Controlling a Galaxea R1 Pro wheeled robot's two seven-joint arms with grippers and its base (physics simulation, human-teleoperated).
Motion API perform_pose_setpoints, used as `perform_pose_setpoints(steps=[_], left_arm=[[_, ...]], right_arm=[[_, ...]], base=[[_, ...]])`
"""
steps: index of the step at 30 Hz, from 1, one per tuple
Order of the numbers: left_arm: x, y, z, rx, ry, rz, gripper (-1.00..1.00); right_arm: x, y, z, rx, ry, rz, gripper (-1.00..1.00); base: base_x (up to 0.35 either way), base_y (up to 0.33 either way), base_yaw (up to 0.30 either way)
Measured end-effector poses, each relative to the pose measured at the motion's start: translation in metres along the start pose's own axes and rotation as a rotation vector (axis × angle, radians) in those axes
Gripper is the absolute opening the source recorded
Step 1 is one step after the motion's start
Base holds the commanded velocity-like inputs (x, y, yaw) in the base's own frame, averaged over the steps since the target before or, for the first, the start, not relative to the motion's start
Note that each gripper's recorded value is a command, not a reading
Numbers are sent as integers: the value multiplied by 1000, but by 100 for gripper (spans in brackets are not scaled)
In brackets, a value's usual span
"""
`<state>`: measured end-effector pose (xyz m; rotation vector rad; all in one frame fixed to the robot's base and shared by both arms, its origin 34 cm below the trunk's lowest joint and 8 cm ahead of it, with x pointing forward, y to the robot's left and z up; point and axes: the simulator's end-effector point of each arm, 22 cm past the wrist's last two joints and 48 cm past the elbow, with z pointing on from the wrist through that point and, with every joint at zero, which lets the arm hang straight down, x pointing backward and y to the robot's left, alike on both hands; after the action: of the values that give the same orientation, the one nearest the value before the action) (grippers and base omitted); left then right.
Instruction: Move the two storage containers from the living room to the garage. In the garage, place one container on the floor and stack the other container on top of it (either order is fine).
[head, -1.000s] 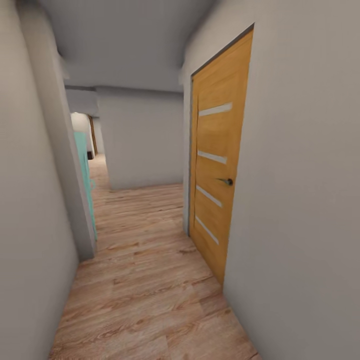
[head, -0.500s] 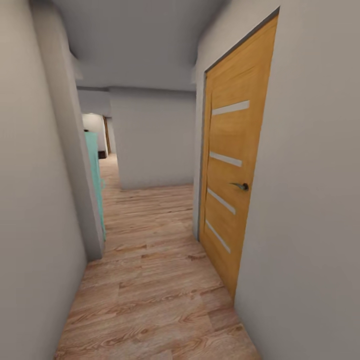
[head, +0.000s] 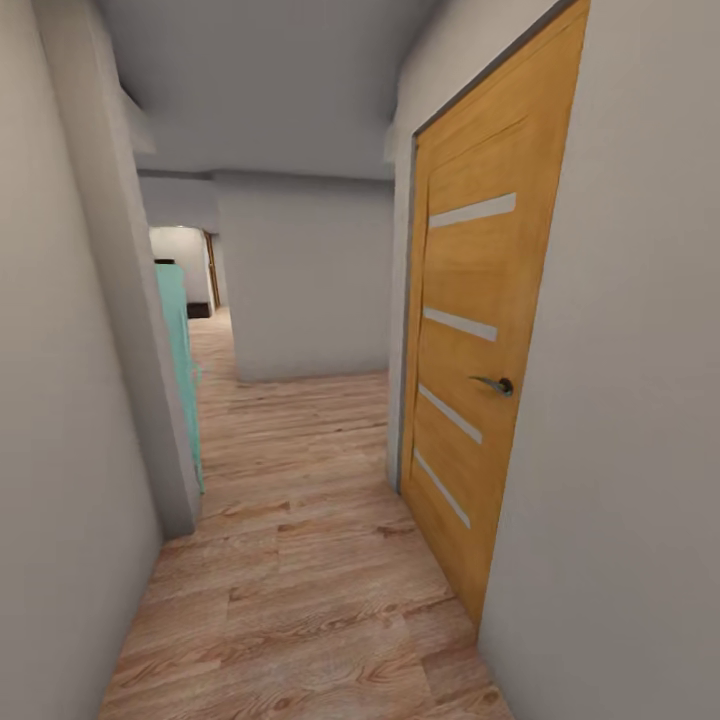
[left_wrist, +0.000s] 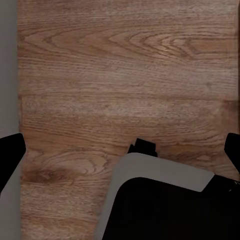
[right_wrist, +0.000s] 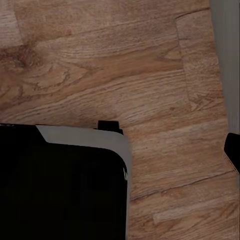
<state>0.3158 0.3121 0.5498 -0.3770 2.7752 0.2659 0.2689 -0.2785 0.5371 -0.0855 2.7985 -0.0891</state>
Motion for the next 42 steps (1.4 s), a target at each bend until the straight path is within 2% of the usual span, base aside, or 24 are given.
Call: perform_pose_setpoints(steps=[6,22,42], left_arm=[[0,-1,0,1,-1,0,100],[0,-3,0,5,0,1,100],[0,-3,0,5,0,1,100]], right_arm=[[0,0,0,2,-1,3,100],[0,2,0,-1,0,2,100],[0,-1,0,-1,0,-18,100]], base=[[322,0,71],[322,0,240],[322,0,11]])
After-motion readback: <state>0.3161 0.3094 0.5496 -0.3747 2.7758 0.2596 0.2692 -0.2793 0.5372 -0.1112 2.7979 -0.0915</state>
